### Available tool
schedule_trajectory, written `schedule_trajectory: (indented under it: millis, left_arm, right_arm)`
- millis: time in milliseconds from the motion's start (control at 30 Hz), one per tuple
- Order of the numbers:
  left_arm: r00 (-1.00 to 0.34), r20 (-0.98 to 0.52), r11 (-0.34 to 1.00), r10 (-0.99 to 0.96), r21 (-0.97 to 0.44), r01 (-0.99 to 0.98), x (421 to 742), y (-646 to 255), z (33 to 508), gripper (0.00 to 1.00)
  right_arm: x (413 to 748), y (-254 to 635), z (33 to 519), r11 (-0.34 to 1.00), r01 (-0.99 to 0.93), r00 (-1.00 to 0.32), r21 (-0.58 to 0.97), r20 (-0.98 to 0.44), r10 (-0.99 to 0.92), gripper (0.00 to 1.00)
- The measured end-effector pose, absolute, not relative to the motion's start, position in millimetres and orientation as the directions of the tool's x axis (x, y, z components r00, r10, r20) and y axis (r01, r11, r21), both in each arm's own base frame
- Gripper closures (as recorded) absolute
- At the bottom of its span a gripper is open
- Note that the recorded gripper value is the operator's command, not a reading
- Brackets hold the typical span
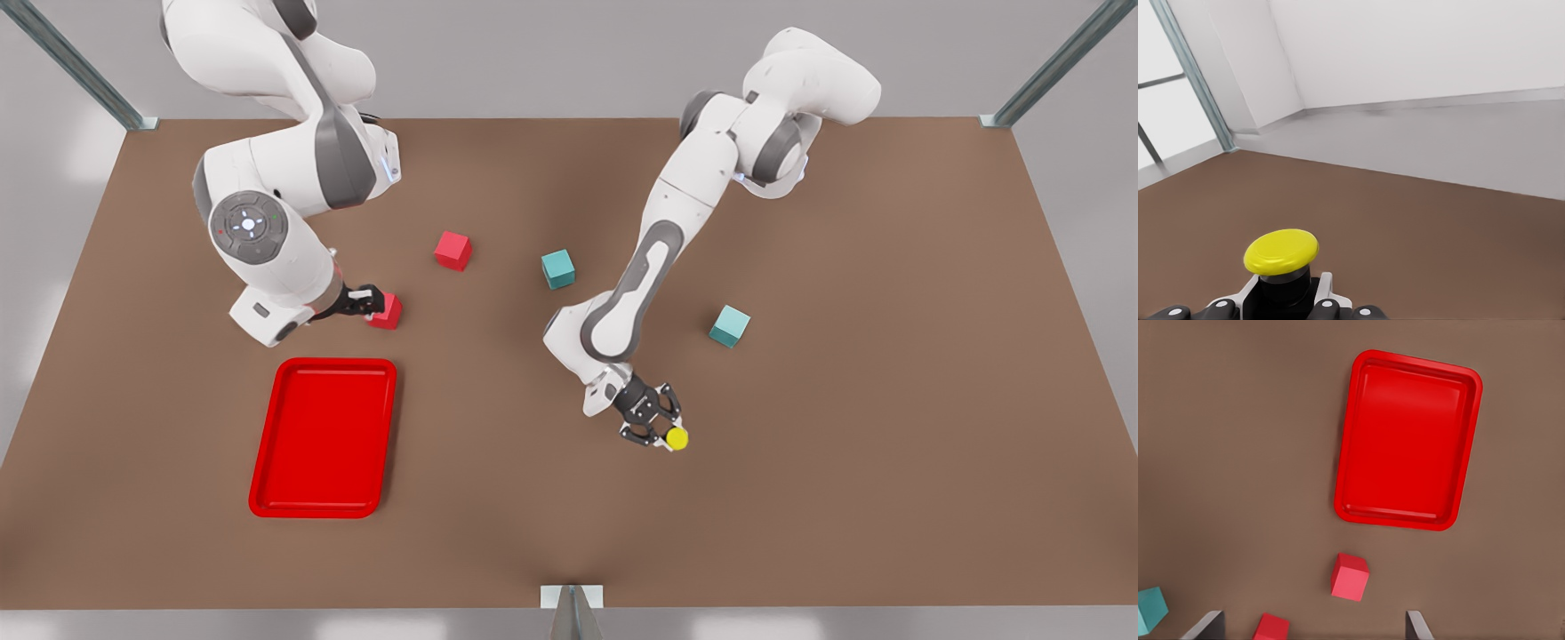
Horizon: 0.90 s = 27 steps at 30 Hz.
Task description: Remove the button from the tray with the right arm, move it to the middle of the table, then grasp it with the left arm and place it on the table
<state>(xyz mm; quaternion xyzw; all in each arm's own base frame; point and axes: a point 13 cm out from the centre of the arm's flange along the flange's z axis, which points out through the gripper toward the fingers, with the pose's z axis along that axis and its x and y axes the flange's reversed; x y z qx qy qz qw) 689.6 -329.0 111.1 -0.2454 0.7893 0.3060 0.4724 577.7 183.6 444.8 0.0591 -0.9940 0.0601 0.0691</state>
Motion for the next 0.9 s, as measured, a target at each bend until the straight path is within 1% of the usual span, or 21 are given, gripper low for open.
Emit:
schedule_trajectory:
  millis: [67,133,200,400,567,600,633,667,700,767,900]
  left_arm:
    - [-0.393,-0.912,0.694,-0.120,0.206,-0.690,691,-328,103,0.55]
    - [-0.356,-0.924,0.694,-0.142,0.164,-0.701,692,-327,97,0.55]
    - [-0.324,-0.932,0.692,-0.162,0.127,-0.711,692,-326,88,0.55]
    - [-0.237,-0.955,0.698,-0.176,0.049,-0.714,694,-321,70,0.55]
    - [-0.180,-0.965,0.699,-0.191,-0.004,-0.715,698,-314,59,0.55]
    - [-0.169,-0.966,0.698,-0.197,-0.017,-0.716,698,-314,59,0.53]
    - [-0.159,-0.966,0.698,-0.204,-0.030,-0.716,699,-314,59,0.49]
    - [-0.149,-0.966,0.697,-0.210,-0.041,-0.716,699,-314,59,0.28]
    - [-0.142,-0.966,0.696,-0.215,-0.049,-0.716,699,-314,57,0.00]
    - [-0.128,-0.966,0.694,-0.226,-0.068,-0.716,698,-314,55,0.00]
    - [-0.100,-0.963,0.688,-0.250,-0.104,-0.718,698,-315,54,0.00]
  right_arm:
    - [577,192,435,0.982,-0.146,-0.979,-0.120,0.158,-0.126,0.00]
    - [570,221,421,0.967,-0.208,-0.968,-0.146,0.174,-0.182,0.00]
    - [569,226,419,0.961,-0.222,-0.966,-0.164,0.173,-0.194,0.00]
    - [576,208,421,0.963,-0.198,-0.971,-0.181,0.170,-0.167,0.00]
    - [585,177,421,0.984,-0.127,-0.977,-0.124,0.185,-0.103,0.00]
    - [584,178,421,0.985,-0.126,-0.977,-0.117,0.186,-0.103,0.00]
    - [584,180,421,0.985,-0.128,-0.977,-0.113,0.187,-0.106,0.00]
    - [581,187,420,0.984,-0.139,-0.975,-0.113,0.189,-0.116,0.00]
    - [576,201,418,0.978,-0.168,-0.971,-0.121,0.190,-0.143,0.00]
    - [563,237,412,0.958,-0.241,-0.958,-0.153,0.194,-0.211,0.00]
    - [553,267,395,0.929,-0.313,-0.939,-0.200,0.210,-0.271,0.00]
